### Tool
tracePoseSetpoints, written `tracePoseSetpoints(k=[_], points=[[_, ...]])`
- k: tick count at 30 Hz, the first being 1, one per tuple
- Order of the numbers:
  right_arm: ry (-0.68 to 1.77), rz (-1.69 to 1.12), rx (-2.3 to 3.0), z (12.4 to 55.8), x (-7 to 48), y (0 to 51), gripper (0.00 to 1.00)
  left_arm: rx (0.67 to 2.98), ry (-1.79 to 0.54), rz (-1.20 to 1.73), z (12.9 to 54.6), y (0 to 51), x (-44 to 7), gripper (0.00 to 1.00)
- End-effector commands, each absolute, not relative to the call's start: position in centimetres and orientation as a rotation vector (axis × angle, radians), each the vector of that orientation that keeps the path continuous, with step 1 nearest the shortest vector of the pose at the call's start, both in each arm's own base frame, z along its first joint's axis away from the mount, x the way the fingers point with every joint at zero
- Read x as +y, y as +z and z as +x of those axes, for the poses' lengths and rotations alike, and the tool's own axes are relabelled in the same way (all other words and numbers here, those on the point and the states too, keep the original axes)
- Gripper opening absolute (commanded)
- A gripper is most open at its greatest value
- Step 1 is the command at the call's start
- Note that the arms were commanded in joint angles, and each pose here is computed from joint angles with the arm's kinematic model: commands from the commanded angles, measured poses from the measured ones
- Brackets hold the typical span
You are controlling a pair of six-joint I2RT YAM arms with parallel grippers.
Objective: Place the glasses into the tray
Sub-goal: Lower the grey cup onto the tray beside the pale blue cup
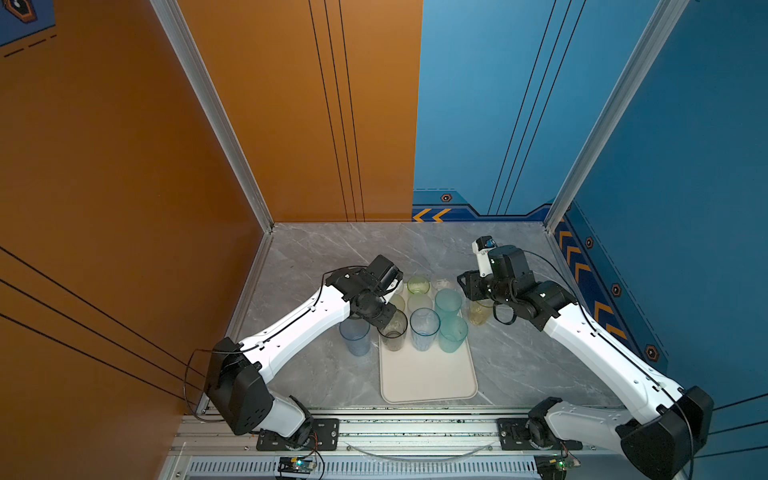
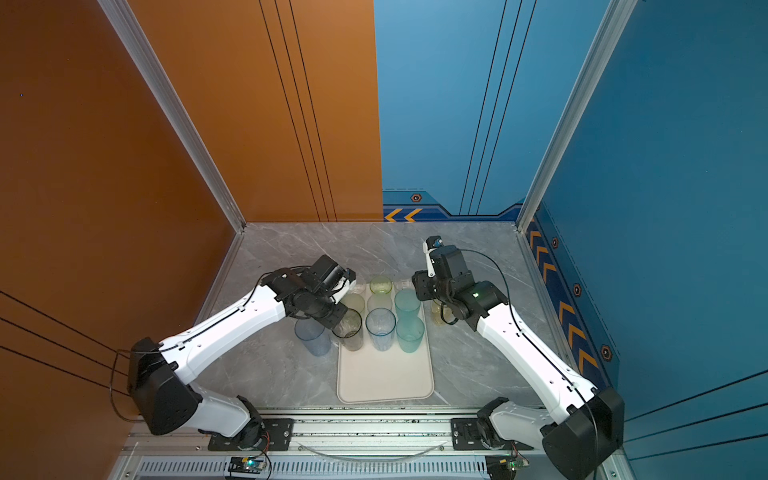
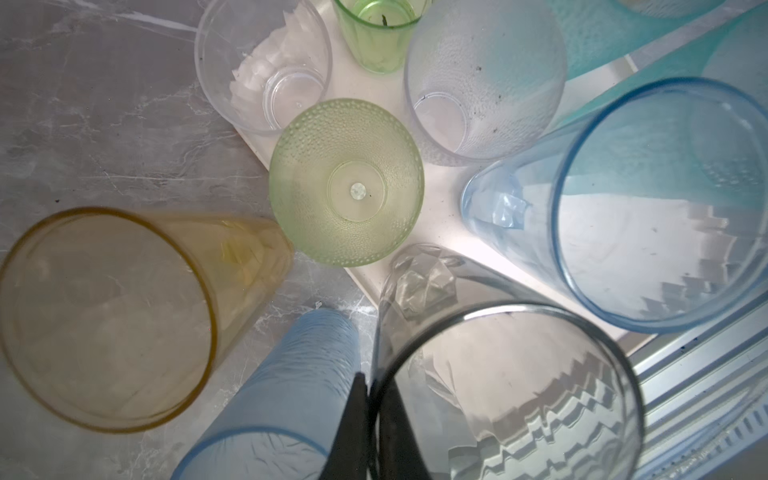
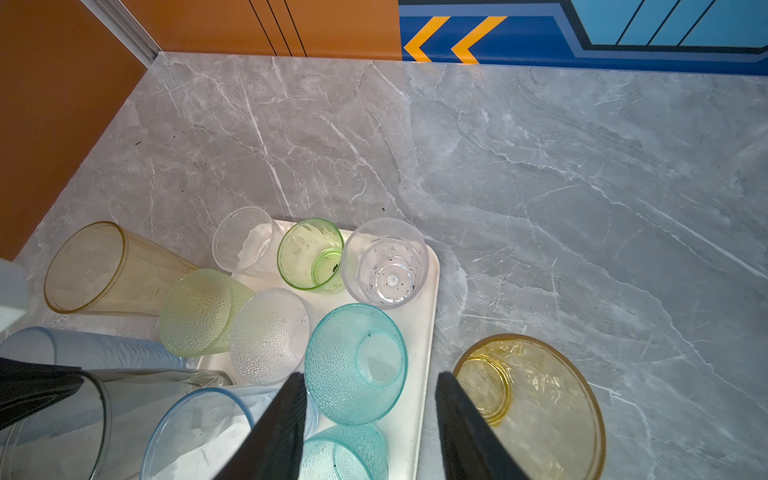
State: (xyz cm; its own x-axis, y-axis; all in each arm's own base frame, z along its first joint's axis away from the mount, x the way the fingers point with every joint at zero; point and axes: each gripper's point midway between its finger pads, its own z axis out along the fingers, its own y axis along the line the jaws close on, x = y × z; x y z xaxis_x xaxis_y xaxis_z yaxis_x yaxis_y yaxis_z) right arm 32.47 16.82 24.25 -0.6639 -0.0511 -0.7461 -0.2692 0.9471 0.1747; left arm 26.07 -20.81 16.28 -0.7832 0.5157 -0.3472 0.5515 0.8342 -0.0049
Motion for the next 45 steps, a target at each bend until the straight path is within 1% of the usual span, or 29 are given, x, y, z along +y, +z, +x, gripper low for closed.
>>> tracePoseSetpoints(k=[1, 16, 30, 37, 41, 45], points=[[0.358, -0.227, 2.28, 32.8, 17.0, 24.6, 0.49, 2.685, -0.167, 0.813, 26.4, 15.7, -20.9, 0.05], [0.35, -0.228, 2.303, 33.2, 17.1, 23.9, 0.49, 2.699, -0.183, 0.82, 27.2, 14.7, -21.4, 0.06], [0.352, -0.227, 2.31, 33.1, 17.1, 23.7, 0.5, 2.689, -0.167, 0.81, 27.3, 14.9, -21.1, 0.12], [0.353, -0.227, 2.31, 33.0, 17.1, 23.8, 0.49, 2.689, -0.168, 0.807, 27.2, 14.9, -21.1, 0.18], [0.354, -0.226, 2.311, 33.0, 17.1, 23.8, 0.49, 2.685, -0.166, 0.804, 27.2, 15.1, -21.0, 0.18], [0.352, -0.224, 2.316, 33.0, 17.1, 23.6, 0.5, 2.669, -0.156, 0.792, 27.4, 15.6, -20.7, 0.22]])
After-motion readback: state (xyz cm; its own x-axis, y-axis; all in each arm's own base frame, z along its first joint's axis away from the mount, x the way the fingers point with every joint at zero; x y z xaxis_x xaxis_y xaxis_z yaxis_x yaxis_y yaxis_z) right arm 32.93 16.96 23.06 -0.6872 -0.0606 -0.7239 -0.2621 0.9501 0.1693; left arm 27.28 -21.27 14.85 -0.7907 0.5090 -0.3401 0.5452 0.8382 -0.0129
